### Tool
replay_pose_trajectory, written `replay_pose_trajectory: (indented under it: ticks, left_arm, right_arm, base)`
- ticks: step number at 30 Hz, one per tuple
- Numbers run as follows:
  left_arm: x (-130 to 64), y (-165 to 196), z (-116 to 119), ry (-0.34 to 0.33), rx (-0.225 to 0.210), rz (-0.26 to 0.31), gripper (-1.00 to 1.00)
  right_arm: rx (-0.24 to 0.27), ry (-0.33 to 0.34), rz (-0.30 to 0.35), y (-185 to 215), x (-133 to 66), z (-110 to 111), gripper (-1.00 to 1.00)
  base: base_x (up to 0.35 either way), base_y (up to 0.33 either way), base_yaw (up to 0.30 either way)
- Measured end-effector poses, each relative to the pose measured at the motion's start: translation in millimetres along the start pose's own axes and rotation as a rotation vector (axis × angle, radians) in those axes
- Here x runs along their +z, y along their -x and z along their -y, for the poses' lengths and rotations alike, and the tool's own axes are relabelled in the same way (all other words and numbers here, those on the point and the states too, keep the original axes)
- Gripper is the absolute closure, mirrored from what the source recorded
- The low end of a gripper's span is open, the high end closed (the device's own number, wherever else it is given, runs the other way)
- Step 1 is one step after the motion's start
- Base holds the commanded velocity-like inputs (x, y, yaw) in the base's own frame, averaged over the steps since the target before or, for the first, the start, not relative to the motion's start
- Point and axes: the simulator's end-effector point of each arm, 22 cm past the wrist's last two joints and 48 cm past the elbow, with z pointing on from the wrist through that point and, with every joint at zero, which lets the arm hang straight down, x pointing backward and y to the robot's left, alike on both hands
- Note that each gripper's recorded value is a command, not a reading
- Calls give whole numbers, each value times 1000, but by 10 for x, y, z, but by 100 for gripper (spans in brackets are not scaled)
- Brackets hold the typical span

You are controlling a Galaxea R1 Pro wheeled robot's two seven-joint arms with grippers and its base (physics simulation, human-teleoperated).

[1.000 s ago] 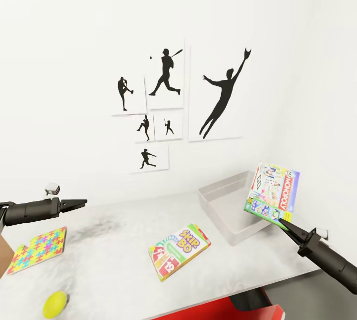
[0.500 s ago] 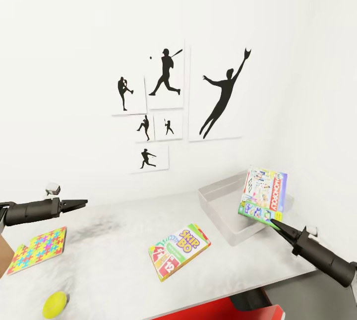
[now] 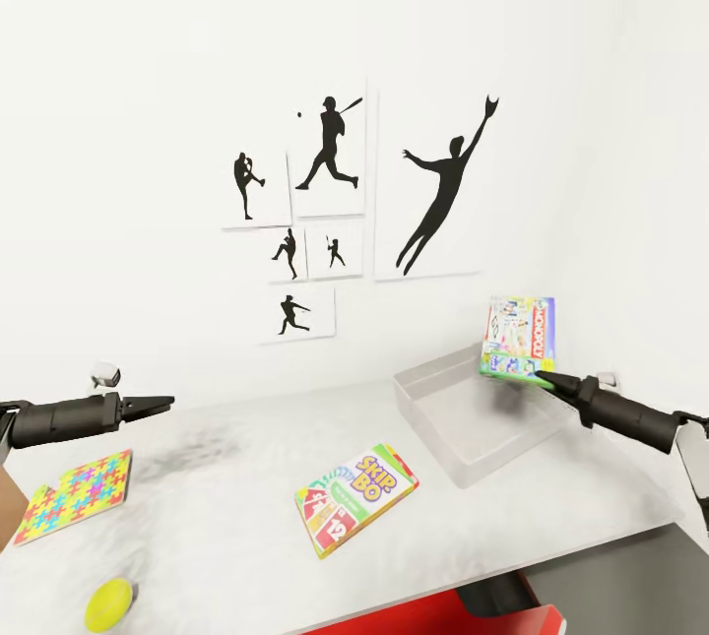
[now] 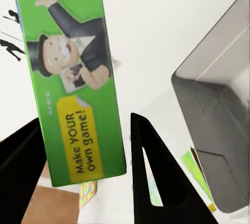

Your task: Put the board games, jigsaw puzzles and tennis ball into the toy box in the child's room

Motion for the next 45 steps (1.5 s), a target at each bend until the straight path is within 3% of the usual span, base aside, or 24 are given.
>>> replay_pose_trajectory:
  ticks: [3,6,9,16,28,31,33,37,41,45]
  left_arm:
    - [1,0,1,0,0,0,-100]
    - [2,-2,0,0,0,-1,-100]
    - [2,-3,-1,0,0,-1,-100]
    - [2,-1,1,0,2,-1,-100]
    - [-2,2,2,-1,2,1,-100]
    - [-2,2,2,-1,2,1,-100]
    - [-1,1,2,-1,2,1,-100]
    - [-1,2,2,-1,2,1,-100]
    - [-4,2,1,0,2,1,-100]
    - [-3,2,-3,0,2,1,-100]
  right_arm:
    - [11,-29,-17,168,93,13,100]
    - [-5,-135,-56,324,205,135,100]
    - [-30,-200,-79,454,278,142,100]
    - [-75,-259,-90,658,317,70,100]
    - [-148,-398,-147,612,181,348,100]
    - [-169,-449,-153,658,70,446,100]
    - [-202,-529,-171,698,-67,592,100]
    - [-241,-606,-186,821,-183,645,100]
    - [-252,-589,-187,886,-181,552,100]
    - [-255,-523,-199,863,-109,410,100]
  base:
    - [0,0,0]
    - [0,0,0]
    - [0,0,0]
    - [0,0,0]
    - [0,0,0]
    - [0,0,0]
    - [0,0,0]
    - [0,0,0]
    - [0,0,0]
    - [0,0,0]
